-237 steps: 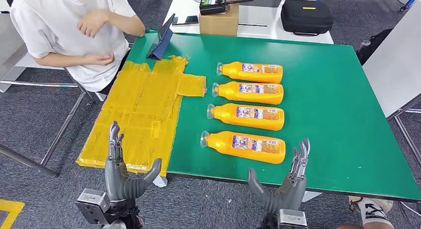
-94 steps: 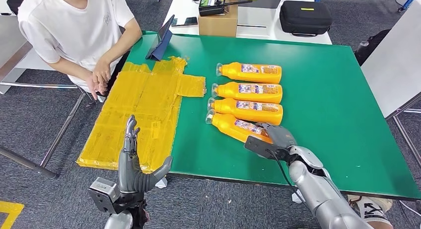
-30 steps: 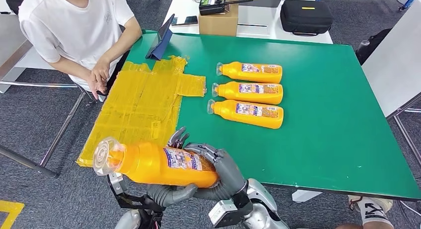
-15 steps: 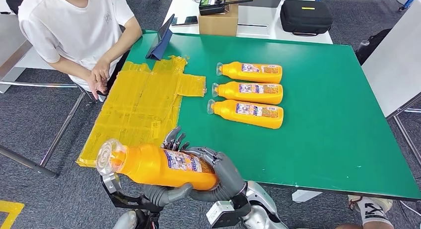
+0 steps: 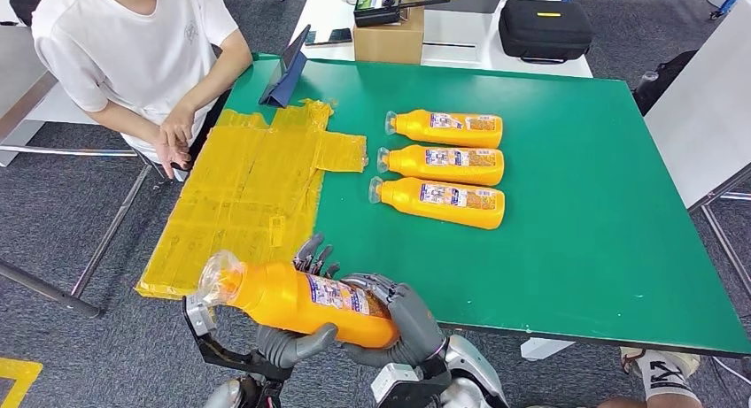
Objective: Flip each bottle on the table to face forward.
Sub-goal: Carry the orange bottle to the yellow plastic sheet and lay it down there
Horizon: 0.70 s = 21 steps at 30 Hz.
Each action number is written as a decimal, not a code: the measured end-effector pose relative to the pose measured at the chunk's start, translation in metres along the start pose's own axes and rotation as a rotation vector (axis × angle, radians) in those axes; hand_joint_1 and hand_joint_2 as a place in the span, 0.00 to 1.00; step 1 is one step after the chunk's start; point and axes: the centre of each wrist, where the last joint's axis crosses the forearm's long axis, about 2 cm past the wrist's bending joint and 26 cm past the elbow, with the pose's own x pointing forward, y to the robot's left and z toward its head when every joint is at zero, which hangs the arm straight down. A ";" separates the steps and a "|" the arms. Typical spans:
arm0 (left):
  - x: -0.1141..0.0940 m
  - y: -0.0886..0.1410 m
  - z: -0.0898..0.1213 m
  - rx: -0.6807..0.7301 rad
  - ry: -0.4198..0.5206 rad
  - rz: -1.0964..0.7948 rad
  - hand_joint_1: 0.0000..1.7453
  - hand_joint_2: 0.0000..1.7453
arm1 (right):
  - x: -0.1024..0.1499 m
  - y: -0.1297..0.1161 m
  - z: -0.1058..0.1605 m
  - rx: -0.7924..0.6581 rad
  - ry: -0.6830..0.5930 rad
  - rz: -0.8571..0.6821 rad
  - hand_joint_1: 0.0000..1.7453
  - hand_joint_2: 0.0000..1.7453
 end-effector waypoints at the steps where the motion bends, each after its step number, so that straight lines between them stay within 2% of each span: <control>1: -0.001 0.000 0.001 0.001 0.005 0.006 1.00 1.00 | 0.000 0.000 0.000 0.002 0.003 0.002 0.35 1.00; 2: -0.001 0.001 0.001 0.002 0.008 0.010 1.00 1.00 | -0.001 0.001 0.001 0.005 0.005 0.004 0.16 0.75; 3: -0.002 0.001 0.001 0.003 0.009 0.011 1.00 1.00 | -0.001 0.002 0.002 0.008 0.008 0.006 0.01 0.50; 5: -0.001 0.002 -0.001 0.003 0.006 0.016 1.00 1.00 | -0.001 0.005 0.005 0.012 0.022 0.008 0.00 0.00; 12: 0.001 0.002 -0.006 0.000 -0.004 0.062 1.00 1.00 | 0.001 0.016 0.013 -0.023 0.058 0.033 0.00 0.00; 21: 0.002 0.000 -0.010 0.001 -0.009 0.122 1.00 1.00 | 0.000 0.017 0.011 -0.108 0.046 0.069 0.00 0.00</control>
